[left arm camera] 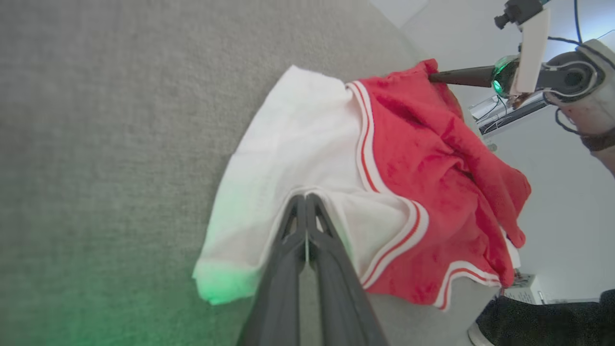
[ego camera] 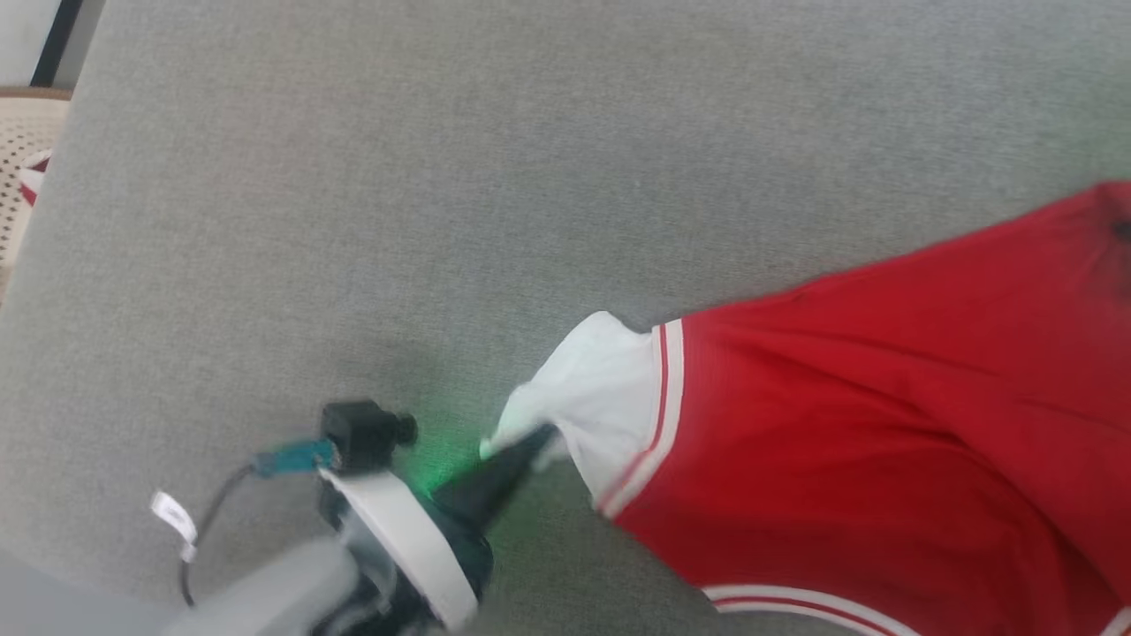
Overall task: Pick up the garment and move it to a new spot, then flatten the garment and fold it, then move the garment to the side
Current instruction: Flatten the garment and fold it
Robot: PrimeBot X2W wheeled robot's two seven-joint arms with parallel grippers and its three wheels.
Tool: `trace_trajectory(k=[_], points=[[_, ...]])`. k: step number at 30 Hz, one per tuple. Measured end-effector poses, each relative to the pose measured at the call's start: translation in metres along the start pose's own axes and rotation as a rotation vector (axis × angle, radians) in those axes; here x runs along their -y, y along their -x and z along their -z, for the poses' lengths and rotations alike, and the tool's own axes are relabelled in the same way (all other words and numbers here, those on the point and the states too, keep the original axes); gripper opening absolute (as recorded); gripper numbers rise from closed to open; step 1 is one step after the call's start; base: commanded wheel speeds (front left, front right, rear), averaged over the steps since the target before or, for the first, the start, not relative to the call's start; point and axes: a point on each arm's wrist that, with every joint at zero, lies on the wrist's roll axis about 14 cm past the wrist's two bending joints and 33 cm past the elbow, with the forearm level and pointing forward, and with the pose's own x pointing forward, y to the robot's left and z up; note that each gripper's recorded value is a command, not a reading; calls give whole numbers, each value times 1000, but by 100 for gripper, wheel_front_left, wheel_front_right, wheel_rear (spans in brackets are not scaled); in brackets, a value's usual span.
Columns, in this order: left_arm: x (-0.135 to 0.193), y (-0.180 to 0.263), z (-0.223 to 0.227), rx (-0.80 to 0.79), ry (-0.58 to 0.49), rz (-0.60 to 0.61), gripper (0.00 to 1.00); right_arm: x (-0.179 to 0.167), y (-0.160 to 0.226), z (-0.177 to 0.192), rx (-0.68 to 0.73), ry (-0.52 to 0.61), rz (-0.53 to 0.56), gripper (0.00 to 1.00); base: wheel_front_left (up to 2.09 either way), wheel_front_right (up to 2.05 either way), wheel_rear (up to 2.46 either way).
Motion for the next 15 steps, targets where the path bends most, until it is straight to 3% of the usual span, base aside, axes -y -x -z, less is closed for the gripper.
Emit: trace_trajectory(k=[9, 15], points=[[15, -41, -94, 186, -225, 82, 0, 48, 44, -72, 361, -167, 95, 0, 0, 0, 0], [32, -91, -190, 336, -271, 110, 0, 93, 79, -122, 609, -326, 173, 0, 0, 0, 0]])
